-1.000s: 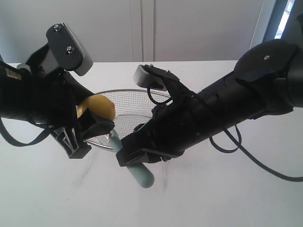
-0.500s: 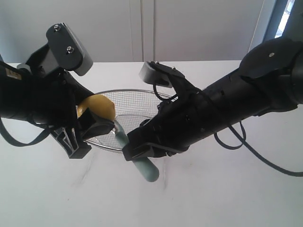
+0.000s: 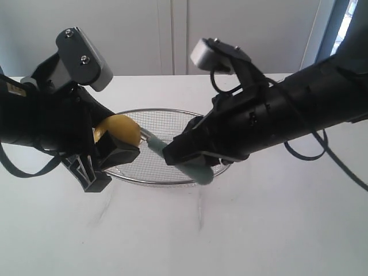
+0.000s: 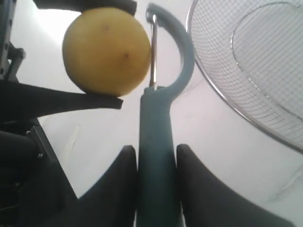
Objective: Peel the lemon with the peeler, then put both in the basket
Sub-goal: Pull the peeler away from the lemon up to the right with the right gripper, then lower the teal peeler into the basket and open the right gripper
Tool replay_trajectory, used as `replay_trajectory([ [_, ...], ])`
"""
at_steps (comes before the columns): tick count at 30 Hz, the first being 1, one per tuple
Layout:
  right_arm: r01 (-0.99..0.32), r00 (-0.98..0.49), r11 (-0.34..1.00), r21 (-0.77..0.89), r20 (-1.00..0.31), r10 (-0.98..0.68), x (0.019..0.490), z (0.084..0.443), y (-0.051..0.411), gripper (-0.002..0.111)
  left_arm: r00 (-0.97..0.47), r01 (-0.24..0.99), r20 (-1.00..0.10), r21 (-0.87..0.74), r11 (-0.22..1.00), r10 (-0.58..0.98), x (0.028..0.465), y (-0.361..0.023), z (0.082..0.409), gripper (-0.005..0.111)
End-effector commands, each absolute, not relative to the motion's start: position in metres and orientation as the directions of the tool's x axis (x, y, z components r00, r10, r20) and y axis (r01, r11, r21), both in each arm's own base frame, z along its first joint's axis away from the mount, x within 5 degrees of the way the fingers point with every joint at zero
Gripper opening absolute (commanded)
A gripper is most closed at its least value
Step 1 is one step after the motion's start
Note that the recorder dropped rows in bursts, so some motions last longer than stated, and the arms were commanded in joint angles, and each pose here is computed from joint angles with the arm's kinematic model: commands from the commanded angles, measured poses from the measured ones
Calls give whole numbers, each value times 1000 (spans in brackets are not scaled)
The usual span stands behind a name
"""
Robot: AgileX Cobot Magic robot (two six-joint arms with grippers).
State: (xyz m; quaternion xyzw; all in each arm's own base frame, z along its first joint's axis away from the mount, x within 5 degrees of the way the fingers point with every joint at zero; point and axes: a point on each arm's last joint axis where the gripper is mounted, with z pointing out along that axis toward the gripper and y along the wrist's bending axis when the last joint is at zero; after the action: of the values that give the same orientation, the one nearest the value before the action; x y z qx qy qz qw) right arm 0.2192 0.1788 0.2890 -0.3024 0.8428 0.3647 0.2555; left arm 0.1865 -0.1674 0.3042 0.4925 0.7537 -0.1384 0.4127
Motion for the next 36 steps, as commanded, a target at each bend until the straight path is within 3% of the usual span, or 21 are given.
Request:
replay_trajectory([
  [1,-704,-648,569,424,-712,-270,218,309,164,0,-194,855,-762,178,488,618,185,-166,304,0],
  [17,-700,-615,620,354,-740,-272,218,318,150,0,-194,855,-762,178,488,618,185,-166,304,0],
  [24,-591,-549,770,240,-820,-166,216,351,105,0,-192,856,-762,178,486,618,185,-166,304,0],
  [29,-588,-474,794,156,-861,-182,199,368,90,0,-192,856,-762,178,486,618,185,-166,304,0],
  [36,-580,-494,799,160,-849,-188,198,357,89,0,-192,856,-762,178,486,618,185,-166,304,0],
])
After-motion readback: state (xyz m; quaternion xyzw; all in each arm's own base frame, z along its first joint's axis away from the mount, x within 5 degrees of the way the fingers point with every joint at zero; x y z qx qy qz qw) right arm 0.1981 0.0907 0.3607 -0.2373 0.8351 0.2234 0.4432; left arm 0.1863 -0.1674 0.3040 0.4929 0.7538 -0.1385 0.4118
